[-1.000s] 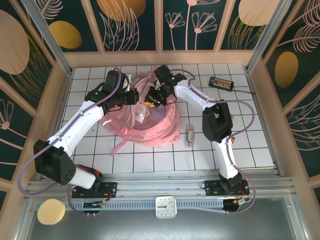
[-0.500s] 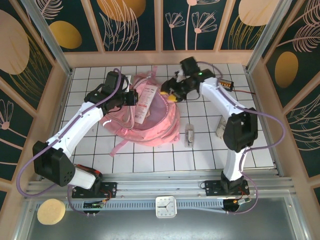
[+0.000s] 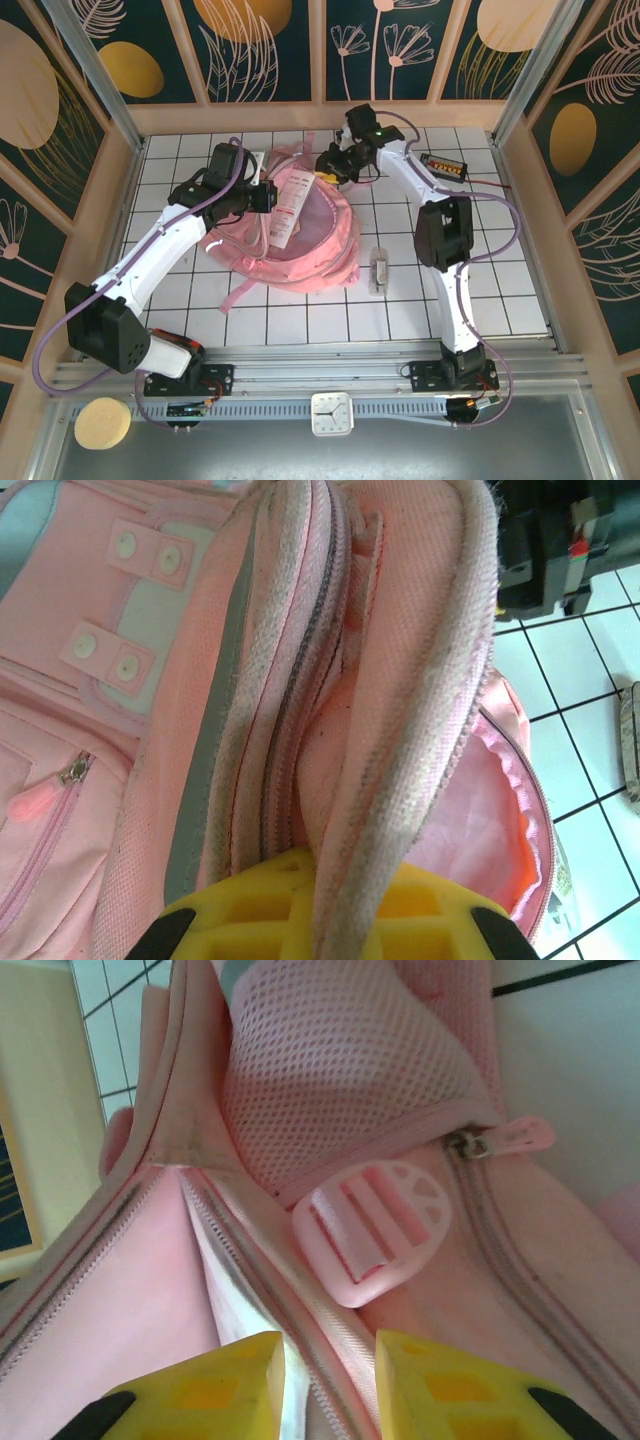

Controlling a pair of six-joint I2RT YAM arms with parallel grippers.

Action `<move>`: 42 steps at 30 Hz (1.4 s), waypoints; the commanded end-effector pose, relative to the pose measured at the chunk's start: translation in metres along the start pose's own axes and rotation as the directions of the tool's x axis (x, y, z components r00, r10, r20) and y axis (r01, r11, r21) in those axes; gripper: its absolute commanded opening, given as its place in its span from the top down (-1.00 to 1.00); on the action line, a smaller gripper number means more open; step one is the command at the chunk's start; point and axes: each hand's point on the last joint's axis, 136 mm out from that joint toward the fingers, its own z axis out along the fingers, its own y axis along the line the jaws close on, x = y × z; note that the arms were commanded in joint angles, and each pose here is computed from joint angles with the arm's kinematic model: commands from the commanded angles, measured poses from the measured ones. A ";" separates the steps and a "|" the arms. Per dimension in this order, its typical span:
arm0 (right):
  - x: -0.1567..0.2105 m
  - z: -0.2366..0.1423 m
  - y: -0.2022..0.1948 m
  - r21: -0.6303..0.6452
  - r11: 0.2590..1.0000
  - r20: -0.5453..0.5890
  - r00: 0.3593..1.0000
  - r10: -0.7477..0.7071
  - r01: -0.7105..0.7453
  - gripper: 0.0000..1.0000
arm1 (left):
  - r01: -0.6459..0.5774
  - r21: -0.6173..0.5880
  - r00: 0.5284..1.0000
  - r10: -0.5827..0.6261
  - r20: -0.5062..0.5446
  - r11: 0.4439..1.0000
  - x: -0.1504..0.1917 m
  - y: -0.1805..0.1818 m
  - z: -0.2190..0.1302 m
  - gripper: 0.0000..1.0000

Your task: Pack books, pencil case, and school supplies into a backpack

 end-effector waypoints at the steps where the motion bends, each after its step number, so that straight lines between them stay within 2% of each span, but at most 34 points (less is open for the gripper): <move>1: 0.018 0.009 0.018 -0.036 0.998 -0.038 0.998 -0.046 0.044 0.49 | -0.057 0.126 0.991 0.041 0.126 0.990 -0.036 -0.035 -0.029 1.00; 3: 0.024 0.019 0.020 -0.031 0.998 -0.052 0.997 -0.060 0.058 0.56 | -0.056 0.137 0.991 0.039 0.125 0.989 -0.034 -0.036 -0.027 1.00; 10: 0.035 0.039 0.029 -0.023 0.996 -0.072 0.993 -0.092 0.090 1.00 | -0.054 0.175 0.992 0.032 0.123 0.983 -0.030 -0.041 -0.024 1.00; 15: 0.047 0.052 0.025 0.001 0.997 -0.105 0.992 -0.077 0.077 1.00 | -0.055 0.193 0.992 0.031 0.122 0.980 -0.031 -0.044 -0.022 1.00; 16: 0.045 0.047 0.023 0.018 0.997 -0.094 0.993 -0.076 0.078 0.83 | -0.053 0.192 0.992 0.031 0.118 0.980 -0.030 -0.043 -0.021 1.00; 18: 0.041 0.026 0.026 0.048 0.994 -0.046 0.994 -0.100 0.102 0.30 | -0.049 0.187 0.993 0.028 0.112 0.981 -0.028 -0.041 -0.018 1.00; 20: 0.040 -0.002 0.037 0.061 0.989 0.003 0.991 -0.134 0.133 -0.08 | -0.047 0.186 0.994 0.028 0.104 0.981 -0.024 -0.040 -0.015 1.00; 23: 0.055 -0.037 0.043 0.078 0.986 0.025 0.988 -0.150 0.148 -0.39 | -0.040 0.184 0.996 0.025 0.086 0.982 -0.016 -0.036 -0.009 1.00; 26: 0.082 -0.056 0.033 0.079 0.990 0.009 0.993 -0.120 0.119 -0.48 | -0.030 0.194 0.997 0.015 0.077 0.981 -0.010 -0.036 -0.008 0.95; 28: 0.101 -0.064 0.024 0.076 0.994 -0.007 0.996 -0.084 0.084 -0.48 | -0.024 0.196 0.997 0.009 0.079 0.980 -0.007 -0.036 -0.012 0.69; 31: 0.128 -0.077 0.016 0.055 0.997 0.006 0.999 -0.054 0.054 -0.49 | -0.013 0.177 0.997 0.000 0.077 0.984 0.002 -0.031 -0.024 0.13; 34: 0.156 -0.084 0.017 0.049 0.997 0.006 0.998 -0.064 0.064 -0.48 | 0.041 0.128 0.997 -0.049 0.061 0.991 0.018 -0.019 -0.037 -0.17; 37: 0.179 -0.077 0.016 0.059 0.995 -0.026 0.997 -0.079 0.080 -0.48 | 0.195 0.043 0.980 -0.196 0.019 0.980 0.048 0.002 -0.046 -0.20; 40: 0.188 -0.065 0.020 0.041 0.995 -0.053 0.995 -0.088 0.090 -0.48 | 0.358 -0.020 0.933 -0.358 -0.016 0.934 0.087 0.022 -0.050 -0.30; 42: 0.188 -0.057 0.023 0.027 0.995 -0.061 0.994 -0.095 0.096 -0.48 | 0.432 -0.021 0.901 -0.432 -0.034 0.902 0.110 0.029 -0.044 -0.32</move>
